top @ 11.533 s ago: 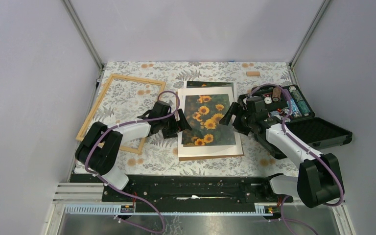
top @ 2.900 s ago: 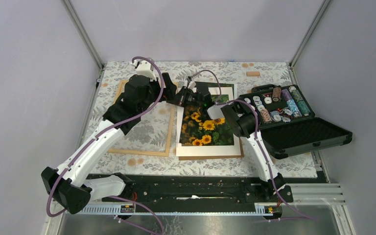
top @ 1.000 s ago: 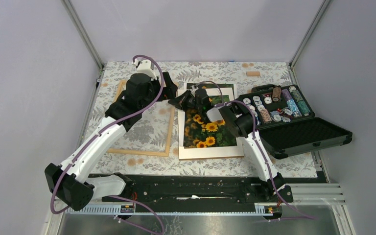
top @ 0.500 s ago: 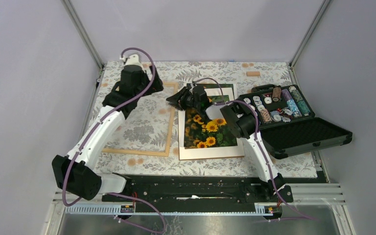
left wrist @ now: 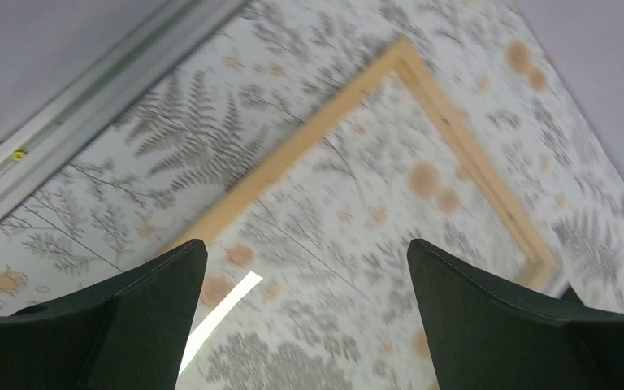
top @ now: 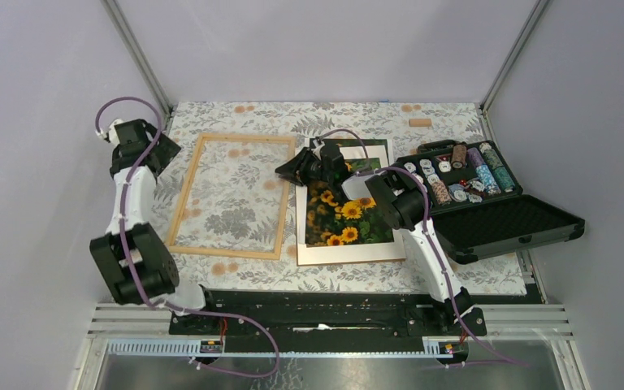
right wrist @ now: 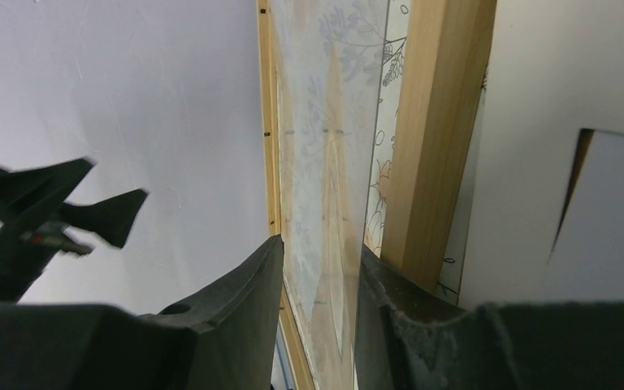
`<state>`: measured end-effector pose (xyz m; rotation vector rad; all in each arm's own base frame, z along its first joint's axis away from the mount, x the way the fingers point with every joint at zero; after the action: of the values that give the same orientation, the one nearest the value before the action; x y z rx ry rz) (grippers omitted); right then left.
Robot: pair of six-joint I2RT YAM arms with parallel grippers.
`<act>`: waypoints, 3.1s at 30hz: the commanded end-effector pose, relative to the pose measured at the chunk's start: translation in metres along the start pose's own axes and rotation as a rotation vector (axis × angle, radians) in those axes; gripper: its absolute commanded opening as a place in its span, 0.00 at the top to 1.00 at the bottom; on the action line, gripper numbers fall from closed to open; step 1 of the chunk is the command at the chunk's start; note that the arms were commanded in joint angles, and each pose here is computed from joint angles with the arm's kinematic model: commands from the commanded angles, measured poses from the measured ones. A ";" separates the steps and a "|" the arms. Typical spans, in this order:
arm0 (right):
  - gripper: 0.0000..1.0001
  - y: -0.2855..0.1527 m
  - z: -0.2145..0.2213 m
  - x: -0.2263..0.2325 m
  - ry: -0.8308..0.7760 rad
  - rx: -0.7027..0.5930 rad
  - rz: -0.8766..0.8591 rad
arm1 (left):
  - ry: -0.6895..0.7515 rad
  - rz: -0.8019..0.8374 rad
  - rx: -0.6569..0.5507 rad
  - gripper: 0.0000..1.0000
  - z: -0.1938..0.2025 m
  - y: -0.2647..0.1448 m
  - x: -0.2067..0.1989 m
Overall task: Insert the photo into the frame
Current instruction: Place the photo frame item in the photo frame.
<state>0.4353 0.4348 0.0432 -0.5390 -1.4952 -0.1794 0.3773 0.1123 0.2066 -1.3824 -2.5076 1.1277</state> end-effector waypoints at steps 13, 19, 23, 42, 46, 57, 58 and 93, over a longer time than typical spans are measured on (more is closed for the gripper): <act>0.51 -0.007 0.010 0.022 -0.023 0.077 -0.052 | -0.066 -0.017 0.210 0.01 0.060 0.122 0.045; 0.54 -0.007 0.014 0.026 0.006 0.087 -0.067 | -0.161 0.048 0.354 0.01 0.097 0.118 0.036; 0.58 -0.003 0.024 0.037 -0.010 0.104 -0.088 | -0.209 0.092 0.399 0.01 0.109 0.107 0.030; 0.88 0.014 0.039 0.050 0.037 0.165 -0.121 | -0.197 0.105 0.396 0.01 0.115 0.105 0.031; 1.00 0.011 0.045 0.063 0.030 0.217 -0.185 | -0.195 0.106 0.388 0.01 0.113 0.106 0.031; 1.00 0.002 0.056 0.070 0.039 0.301 -0.285 | -0.191 0.117 0.376 0.02 0.109 0.105 0.029; 1.00 0.002 0.057 0.070 0.046 0.305 -0.287 | -0.190 0.117 0.374 0.02 0.108 0.105 0.028; 1.00 -0.006 0.042 0.099 0.200 0.341 -0.402 | -0.191 0.135 0.359 0.02 0.103 0.103 0.025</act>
<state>0.4052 0.4705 0.0996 -0.0598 -1.3136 -0.2303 0.3986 0.1156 0.0568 -1.3818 -2.2282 1.6694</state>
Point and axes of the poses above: each gripper's point midway between its finger pads, its own y axis out along the fingers, its own x axis along the line the jaws close on, z = x × y, the point moved 2 cm from there along -y, back along the fingers, and after that the axes turned 7 degrees about y, right-handed, at the moved point
